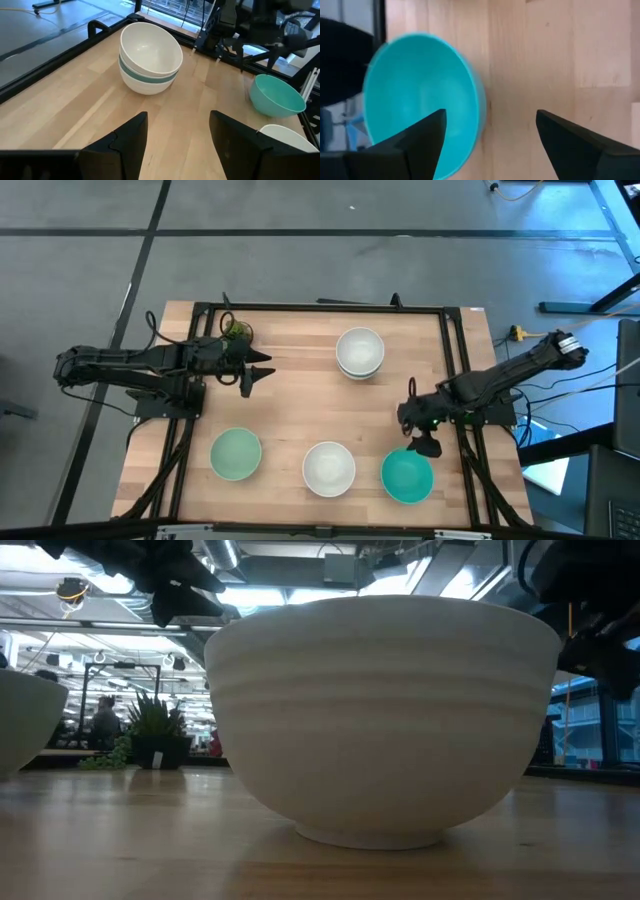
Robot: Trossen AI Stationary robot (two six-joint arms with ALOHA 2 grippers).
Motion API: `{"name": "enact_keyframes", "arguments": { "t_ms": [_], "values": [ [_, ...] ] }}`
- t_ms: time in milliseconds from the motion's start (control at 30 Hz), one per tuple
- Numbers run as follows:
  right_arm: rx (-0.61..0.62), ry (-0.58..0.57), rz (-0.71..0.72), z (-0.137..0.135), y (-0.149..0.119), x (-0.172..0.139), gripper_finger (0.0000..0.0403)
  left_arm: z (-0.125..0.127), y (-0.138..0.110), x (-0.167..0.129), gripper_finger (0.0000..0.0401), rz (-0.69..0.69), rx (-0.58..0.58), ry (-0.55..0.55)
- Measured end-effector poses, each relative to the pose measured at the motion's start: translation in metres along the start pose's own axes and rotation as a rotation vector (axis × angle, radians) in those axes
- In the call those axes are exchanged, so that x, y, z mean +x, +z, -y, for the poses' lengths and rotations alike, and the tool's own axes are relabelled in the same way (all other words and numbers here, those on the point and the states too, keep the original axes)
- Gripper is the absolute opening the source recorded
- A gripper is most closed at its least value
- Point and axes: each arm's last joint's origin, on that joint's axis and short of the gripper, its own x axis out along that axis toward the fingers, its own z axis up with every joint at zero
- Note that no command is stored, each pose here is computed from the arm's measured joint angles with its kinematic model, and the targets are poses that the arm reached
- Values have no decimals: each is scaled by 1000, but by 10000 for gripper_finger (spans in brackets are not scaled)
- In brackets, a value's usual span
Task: Nest bowls inside each other
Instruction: Stack the blue bowl on top of the white bowl
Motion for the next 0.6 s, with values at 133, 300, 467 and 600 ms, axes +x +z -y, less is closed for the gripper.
{"name": "enact_keyframes", "arguments": {
  "t_ms": [133, 300, 467, 600],
  "values": [
    [-37, -37, -62, -7, -4, 15, 310, 0, 0, 0, 208, 1, 0, 1],
    [-20, -89, -106, -12, -9, 28, 310, 0, 0, 0, 208, 4, -4, 12],
    [16, -110, -117, -14, -11, 34, 310, 0, 0, 0, 208, 5, -7, 15],
    [13, -112, -125, -15, -11, 37, 300, 0, 0, 0, 208, 5, -8, 15]
  ]
}}
